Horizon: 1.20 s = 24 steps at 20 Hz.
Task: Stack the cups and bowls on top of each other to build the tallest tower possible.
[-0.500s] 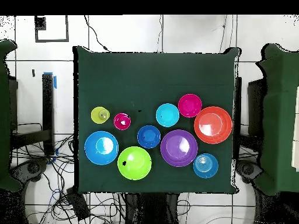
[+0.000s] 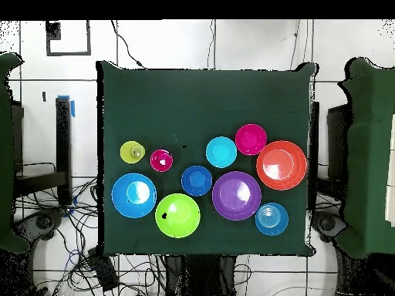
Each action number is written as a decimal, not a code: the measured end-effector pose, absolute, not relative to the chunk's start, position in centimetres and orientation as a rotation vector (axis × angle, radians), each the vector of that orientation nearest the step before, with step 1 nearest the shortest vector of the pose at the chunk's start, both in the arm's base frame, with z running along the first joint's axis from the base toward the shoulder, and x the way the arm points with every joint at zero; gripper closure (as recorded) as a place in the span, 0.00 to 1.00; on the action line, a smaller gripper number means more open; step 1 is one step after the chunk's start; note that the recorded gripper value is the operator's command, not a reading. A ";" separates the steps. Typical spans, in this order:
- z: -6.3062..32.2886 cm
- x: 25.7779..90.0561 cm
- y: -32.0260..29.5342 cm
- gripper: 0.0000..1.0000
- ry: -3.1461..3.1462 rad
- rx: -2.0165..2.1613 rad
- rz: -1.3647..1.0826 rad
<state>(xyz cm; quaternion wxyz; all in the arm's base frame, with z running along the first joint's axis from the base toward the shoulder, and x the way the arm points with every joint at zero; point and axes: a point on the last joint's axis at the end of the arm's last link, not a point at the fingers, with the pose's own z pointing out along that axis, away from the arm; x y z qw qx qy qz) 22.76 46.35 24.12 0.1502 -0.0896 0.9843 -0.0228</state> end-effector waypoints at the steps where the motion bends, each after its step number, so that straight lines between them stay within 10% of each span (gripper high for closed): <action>1: 24.7 23.2 46.4 0.00 2.823 -0.243 -0.037; 24: 25.0 21.4 48.1 0.00 2.812 -0.299 0.056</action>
